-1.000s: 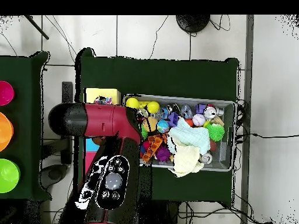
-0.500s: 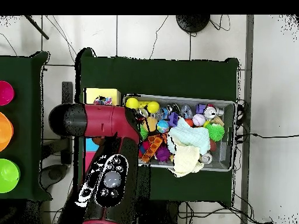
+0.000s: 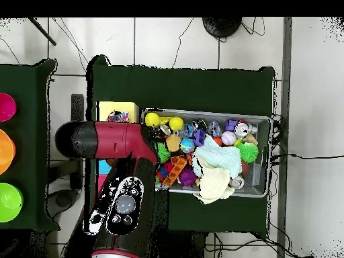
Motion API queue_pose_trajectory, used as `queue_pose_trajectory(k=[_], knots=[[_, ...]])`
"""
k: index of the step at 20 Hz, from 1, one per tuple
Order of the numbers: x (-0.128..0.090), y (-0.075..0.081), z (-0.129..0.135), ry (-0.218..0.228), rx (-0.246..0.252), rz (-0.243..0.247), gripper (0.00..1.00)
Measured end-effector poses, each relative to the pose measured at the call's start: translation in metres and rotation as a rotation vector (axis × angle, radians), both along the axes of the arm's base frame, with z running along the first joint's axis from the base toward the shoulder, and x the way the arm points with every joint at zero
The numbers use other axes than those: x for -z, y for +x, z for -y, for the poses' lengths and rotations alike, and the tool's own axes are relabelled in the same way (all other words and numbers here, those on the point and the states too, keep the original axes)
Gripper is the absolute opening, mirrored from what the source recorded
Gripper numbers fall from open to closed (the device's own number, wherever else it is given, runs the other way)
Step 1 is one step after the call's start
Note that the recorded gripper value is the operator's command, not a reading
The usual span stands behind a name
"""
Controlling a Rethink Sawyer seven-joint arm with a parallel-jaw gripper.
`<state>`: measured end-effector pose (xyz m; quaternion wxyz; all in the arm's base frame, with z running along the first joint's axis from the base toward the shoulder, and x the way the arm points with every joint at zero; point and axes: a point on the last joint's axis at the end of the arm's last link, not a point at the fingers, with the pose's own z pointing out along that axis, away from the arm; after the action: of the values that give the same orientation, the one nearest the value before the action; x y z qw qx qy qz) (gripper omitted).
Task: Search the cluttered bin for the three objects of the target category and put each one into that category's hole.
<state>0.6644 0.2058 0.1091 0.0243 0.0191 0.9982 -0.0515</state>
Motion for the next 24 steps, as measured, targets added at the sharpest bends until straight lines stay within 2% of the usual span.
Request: queue_pose_trajectory(k=[12, 24], knots=[[0.012, -0.01, -0.018, -0.005, -0.029, -0.017, 0.0], [0.02, -0.008, -0.024, -0.009, -0.043, 0.002, 0.0]])
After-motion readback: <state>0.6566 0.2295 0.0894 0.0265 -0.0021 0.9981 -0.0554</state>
